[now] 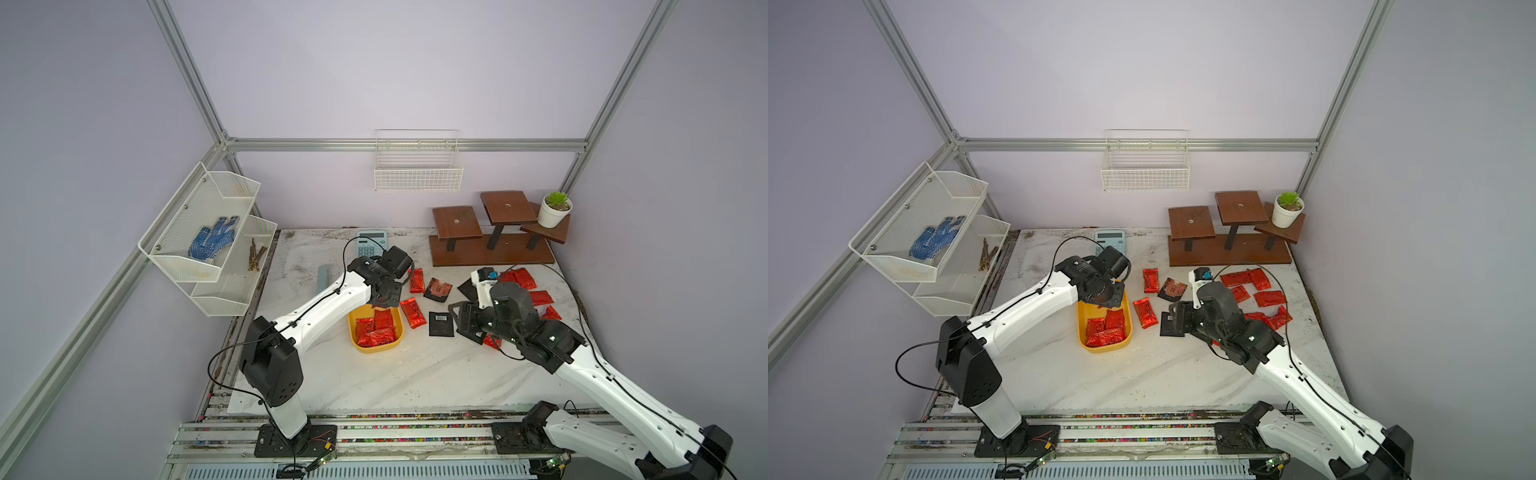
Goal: Take the tea bags out of the storage box
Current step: Pick up the tea bag from the storage box, then place the tea bag at the center of the board.
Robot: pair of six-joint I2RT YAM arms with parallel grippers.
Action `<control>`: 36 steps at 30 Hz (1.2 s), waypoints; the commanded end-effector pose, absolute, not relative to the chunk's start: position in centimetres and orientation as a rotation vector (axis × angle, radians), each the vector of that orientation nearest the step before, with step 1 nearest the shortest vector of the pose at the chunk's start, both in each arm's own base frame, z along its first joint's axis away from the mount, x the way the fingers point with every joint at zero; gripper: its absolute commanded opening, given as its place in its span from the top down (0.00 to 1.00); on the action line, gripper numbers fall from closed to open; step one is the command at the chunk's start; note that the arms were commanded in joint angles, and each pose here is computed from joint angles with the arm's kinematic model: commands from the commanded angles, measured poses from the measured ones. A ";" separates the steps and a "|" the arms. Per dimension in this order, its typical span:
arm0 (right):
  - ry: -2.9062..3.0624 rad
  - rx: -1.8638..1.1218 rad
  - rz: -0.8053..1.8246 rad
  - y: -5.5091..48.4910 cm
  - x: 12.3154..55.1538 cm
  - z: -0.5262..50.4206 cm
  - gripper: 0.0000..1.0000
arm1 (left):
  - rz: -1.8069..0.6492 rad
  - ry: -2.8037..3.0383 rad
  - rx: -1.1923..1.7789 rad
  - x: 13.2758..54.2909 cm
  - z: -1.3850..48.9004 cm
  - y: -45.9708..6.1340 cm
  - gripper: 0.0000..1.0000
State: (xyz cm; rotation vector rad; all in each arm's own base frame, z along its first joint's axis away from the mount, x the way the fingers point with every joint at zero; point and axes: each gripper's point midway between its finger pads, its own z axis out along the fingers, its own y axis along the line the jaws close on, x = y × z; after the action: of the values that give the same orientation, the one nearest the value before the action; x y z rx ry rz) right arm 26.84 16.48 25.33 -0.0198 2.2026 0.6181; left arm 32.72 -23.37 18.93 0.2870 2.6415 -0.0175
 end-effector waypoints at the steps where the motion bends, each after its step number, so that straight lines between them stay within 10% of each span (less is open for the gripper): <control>1: 2.183 0.093 0.617 13.1 26.3 26.9 0.43 | -0.125 2.626 0.464 30.0 20.5 -26.2 0.84; 36: 1.896 0.343 0.481 4.2 19.7 36.9 0.40 | -0.103 2.433 1.209 24.4 7.7 -45.3 0.85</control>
State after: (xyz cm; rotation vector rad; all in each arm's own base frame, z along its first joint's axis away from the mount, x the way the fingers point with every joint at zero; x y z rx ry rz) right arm 20.04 4.77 37.17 0.3170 1.8982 0.5007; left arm 23.48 -43.94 7.32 1.1899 2.5063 -0.1221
